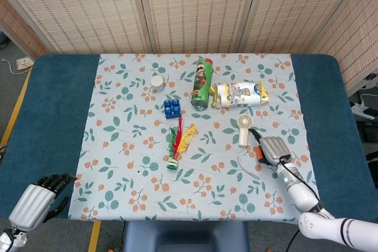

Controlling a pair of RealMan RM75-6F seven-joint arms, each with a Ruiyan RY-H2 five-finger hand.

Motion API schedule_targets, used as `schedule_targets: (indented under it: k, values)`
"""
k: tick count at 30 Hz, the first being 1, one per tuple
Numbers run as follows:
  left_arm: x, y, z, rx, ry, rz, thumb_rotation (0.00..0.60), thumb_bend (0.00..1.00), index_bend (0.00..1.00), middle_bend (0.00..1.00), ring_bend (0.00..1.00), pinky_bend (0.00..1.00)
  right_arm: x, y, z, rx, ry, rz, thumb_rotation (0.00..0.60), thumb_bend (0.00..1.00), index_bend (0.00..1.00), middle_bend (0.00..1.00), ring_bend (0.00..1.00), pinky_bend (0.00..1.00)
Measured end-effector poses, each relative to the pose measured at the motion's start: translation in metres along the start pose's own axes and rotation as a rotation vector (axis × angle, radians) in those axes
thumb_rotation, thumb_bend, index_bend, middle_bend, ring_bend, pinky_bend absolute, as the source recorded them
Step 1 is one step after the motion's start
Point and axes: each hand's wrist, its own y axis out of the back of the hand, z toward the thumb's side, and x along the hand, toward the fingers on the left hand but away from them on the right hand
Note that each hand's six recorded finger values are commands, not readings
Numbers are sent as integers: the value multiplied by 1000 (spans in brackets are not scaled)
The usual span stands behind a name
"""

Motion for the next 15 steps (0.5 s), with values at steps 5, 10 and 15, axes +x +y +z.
schedule_targets:
  k: [5,10,15]
  values:
    - [0,0,0,5,3,0,600,409,264,282,307,470,35,10,-11,86,48,-145,600,562,59,570,403,657]
    - [0,-2,0,15,4,-3,600,409,264,282,307,470,82,5,-33,131,72,-271,600,409,59,400,268,517]
    - [2,-2,2,23,-2,1,600,408,264,282,307,470,112,-1,-43,177,128,-351,600,354,59,299,154,369]
